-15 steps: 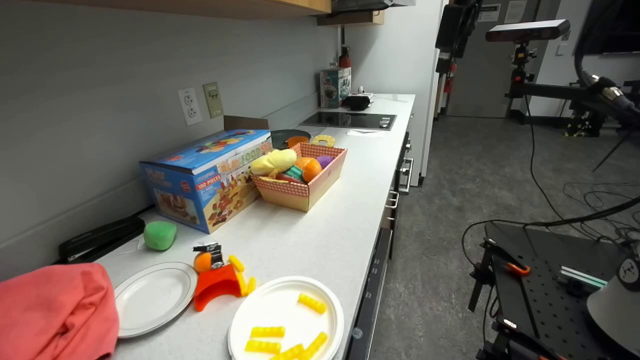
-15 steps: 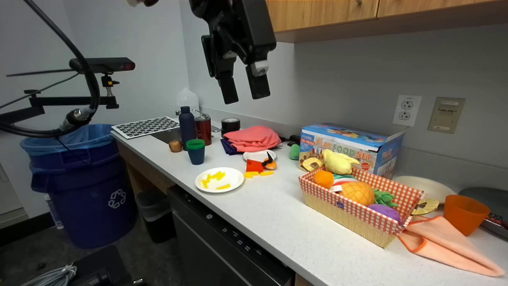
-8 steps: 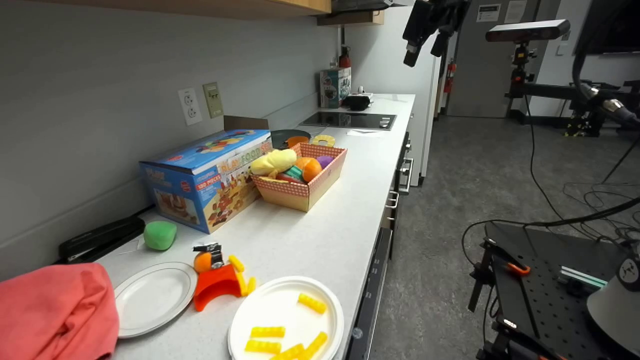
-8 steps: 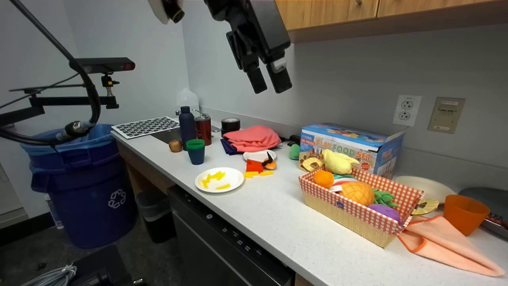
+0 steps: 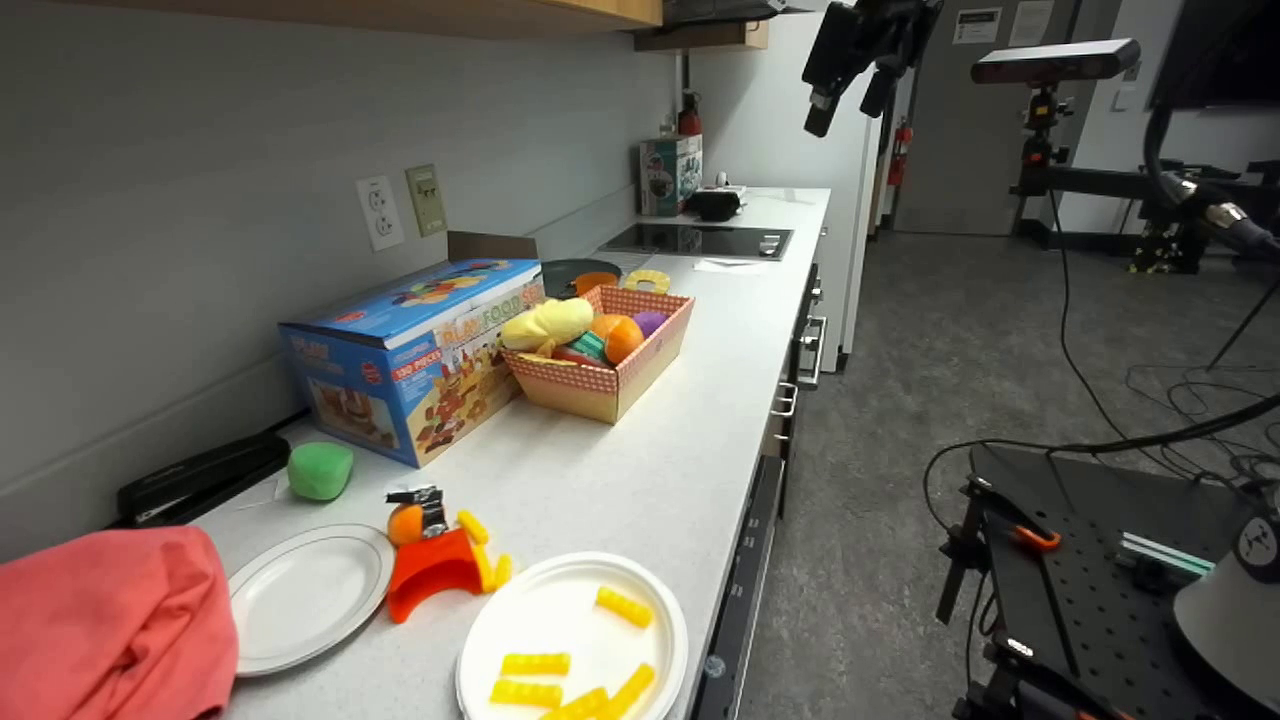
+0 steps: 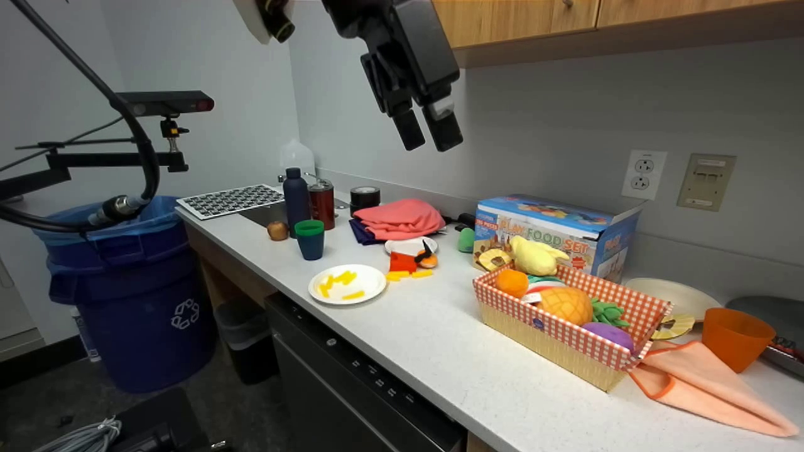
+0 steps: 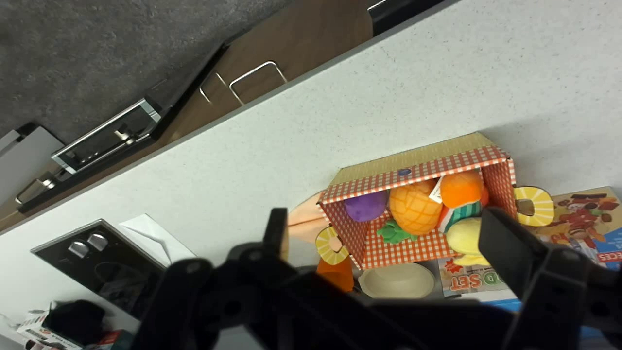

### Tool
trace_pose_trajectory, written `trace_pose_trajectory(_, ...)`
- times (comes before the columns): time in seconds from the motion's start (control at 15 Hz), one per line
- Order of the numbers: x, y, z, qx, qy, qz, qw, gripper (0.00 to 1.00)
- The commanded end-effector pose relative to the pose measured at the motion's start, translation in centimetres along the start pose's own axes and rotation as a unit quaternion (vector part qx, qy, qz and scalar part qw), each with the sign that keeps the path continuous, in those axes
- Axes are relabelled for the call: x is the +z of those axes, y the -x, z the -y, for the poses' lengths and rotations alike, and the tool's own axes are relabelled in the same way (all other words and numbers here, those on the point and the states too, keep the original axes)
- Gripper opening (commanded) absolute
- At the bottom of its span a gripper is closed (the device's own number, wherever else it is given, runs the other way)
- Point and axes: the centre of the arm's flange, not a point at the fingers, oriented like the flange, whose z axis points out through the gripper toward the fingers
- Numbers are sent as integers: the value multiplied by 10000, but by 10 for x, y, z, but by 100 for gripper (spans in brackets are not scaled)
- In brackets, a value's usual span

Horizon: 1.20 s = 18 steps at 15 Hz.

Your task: Open the top right cabinet door

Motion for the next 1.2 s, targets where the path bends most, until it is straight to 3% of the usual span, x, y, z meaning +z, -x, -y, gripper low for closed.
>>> trace_pose_trajectory(0.0,0,0,0,0,0,0,10000,100)
trace_pose_trajectory(0.33,-79,-13,-6,-106,15,-626,9980,100)
trace_pose_trajectory(0.53,-112,-28,2,-51,-26,-1258,9920,100)
trace_pose_trajectory(1.0,-104,-82,29,362,-328,-2393,9697,100)
trace_pose_trajectory(1.07,-110,-59,22,202,-431,-2133,9758,100)
trace_pose_trajectory(1.13,-103,-63,23,210,-429,-2137,9757,100)
